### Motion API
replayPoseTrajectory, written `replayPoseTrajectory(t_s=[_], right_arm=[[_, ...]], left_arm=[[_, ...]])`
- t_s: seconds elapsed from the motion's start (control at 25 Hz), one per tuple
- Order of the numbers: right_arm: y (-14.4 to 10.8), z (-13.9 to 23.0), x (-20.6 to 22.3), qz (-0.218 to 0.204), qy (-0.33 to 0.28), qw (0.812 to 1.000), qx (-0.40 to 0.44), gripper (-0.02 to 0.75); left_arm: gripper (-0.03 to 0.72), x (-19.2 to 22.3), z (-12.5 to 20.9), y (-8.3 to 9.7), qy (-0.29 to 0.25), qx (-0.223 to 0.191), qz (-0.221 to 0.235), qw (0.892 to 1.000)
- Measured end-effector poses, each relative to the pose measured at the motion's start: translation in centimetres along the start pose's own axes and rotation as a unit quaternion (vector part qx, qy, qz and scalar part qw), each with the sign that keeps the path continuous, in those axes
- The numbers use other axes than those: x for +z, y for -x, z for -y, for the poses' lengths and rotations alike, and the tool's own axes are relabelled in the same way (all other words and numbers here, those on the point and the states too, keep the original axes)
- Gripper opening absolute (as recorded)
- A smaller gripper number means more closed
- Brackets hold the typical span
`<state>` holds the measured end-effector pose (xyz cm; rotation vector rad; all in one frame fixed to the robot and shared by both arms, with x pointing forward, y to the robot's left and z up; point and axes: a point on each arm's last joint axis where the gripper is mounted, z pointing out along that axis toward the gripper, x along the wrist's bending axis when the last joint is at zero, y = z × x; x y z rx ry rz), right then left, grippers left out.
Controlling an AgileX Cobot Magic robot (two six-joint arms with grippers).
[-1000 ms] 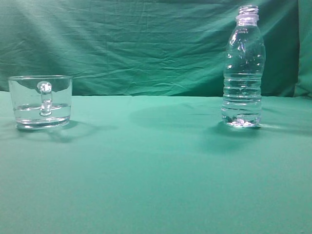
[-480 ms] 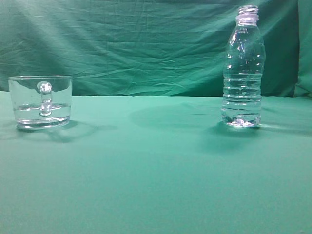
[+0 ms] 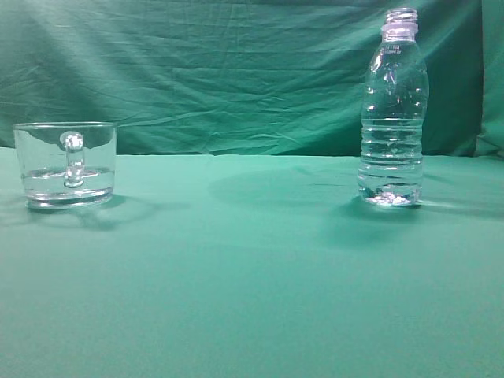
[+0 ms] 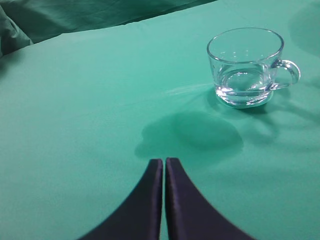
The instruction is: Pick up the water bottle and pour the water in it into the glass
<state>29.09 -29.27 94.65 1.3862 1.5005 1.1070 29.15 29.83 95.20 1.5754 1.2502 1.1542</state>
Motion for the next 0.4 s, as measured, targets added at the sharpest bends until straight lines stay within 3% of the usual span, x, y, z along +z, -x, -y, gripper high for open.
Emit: replayPoseTrajectory(t_s=[0.4], right_arm=[[0.0, 0.0, 0.0, 0.0, 0.0, 1.0, 0.0, 0.0]], left_arm=[[0.0, 0.0, 0.0, 0.0, 0.0, 0.0, 0.0, 1.0]])
